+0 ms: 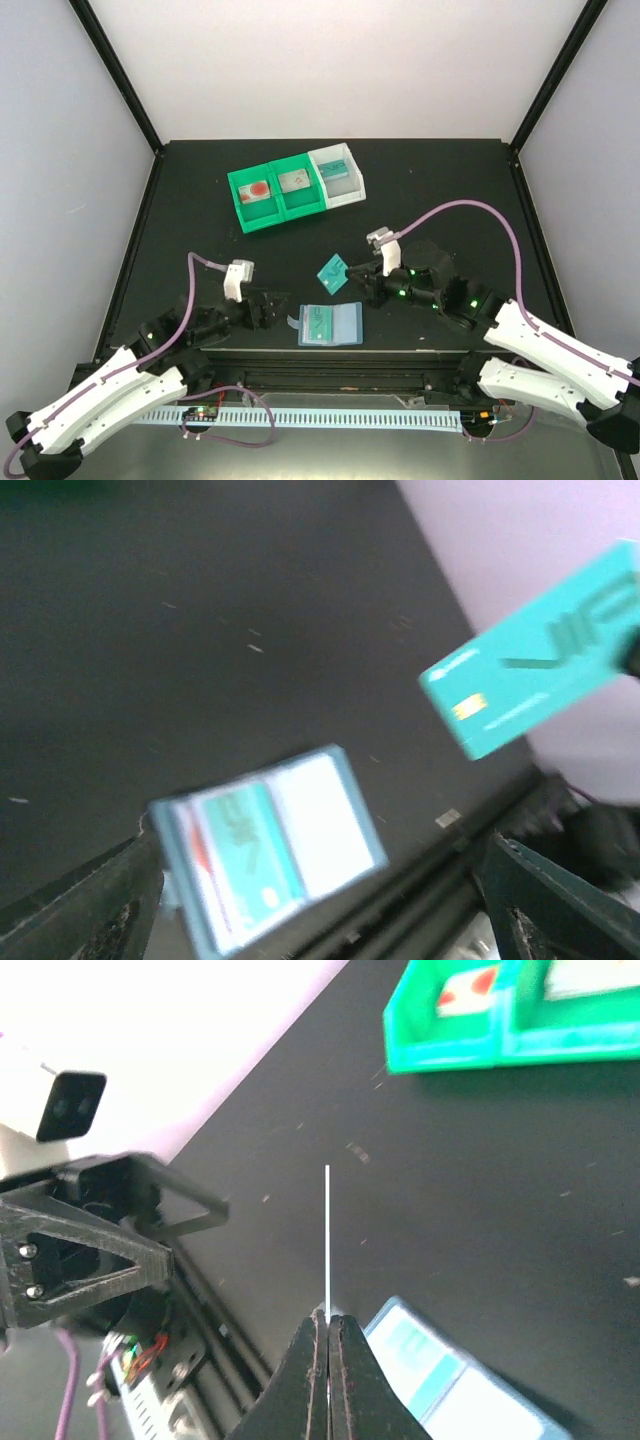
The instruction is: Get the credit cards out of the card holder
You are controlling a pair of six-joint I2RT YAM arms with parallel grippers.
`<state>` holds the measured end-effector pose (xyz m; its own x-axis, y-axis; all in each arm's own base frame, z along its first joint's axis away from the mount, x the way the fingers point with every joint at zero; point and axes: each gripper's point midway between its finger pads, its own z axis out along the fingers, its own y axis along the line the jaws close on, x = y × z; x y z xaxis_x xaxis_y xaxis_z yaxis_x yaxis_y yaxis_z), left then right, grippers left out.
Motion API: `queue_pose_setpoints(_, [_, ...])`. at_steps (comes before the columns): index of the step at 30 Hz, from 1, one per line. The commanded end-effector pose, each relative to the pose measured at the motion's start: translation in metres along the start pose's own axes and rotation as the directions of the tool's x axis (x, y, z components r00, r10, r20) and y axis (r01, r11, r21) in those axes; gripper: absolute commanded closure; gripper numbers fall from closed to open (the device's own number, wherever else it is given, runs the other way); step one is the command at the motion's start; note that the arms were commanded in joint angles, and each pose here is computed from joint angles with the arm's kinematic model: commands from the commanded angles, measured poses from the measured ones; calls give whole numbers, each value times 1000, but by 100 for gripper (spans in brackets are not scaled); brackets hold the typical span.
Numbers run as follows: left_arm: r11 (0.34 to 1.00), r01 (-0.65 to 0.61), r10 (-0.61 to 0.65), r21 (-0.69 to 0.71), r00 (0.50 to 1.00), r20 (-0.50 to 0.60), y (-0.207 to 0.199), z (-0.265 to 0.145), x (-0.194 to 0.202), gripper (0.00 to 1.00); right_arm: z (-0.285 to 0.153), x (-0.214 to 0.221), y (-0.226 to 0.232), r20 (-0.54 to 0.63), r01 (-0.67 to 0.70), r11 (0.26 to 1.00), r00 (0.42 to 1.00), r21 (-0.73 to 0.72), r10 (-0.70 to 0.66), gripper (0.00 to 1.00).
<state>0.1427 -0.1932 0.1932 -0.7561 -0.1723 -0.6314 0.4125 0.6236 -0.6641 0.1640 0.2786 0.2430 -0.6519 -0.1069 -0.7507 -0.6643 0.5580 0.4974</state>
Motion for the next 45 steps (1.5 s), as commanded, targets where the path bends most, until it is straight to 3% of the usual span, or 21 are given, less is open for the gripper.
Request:
queue_pose_setpoints(1, [957, 86, -34, -279, 982, 185, 36, -16, -43, 13, -24, -39, -25, 170, -41, 981, 985, 189, 8, 99])
queue_pose_setpoints(6, [886, 78, 39, -457, 969, 242, 51, -13, -74, 27, -44, -47, -35, 252, -92, 965, 967, 246, 28, 99])
queue_pose_setpoints(11, [810, 82, 95, -580, 958, 269, 59, -2, -110, 30, -52, -42, -36, 290, -130, 968, 955, 216, 64, 99])
queue_pose_setpoints(20, [779, 125, 56, -614, 962, 266, 91, 57, -164, 35, -45, -14, -37, 257, -174, 974, 957, 142, 134, 99])
queue_pose_setpoints(27, [758, 162, 6, -631, 967, 255, 124, 101, -192, 45, -46, -8, -32, 240, -171, 980, 960, 103, 142, 99])
queue_pose_setpoints(37, [669, 149, 23, -728, 975, 221, 173, 142, -224, 48, -53, -3, -30, 227, -149, 984, 966, 102, 123, 99])
queue_pose_setpoints(45, [603, 145, -8, -784, 984, 176, 210, 160, -227, 50, -51, -1, -29, 213, -137, 986, 970, 99, 114, 99])
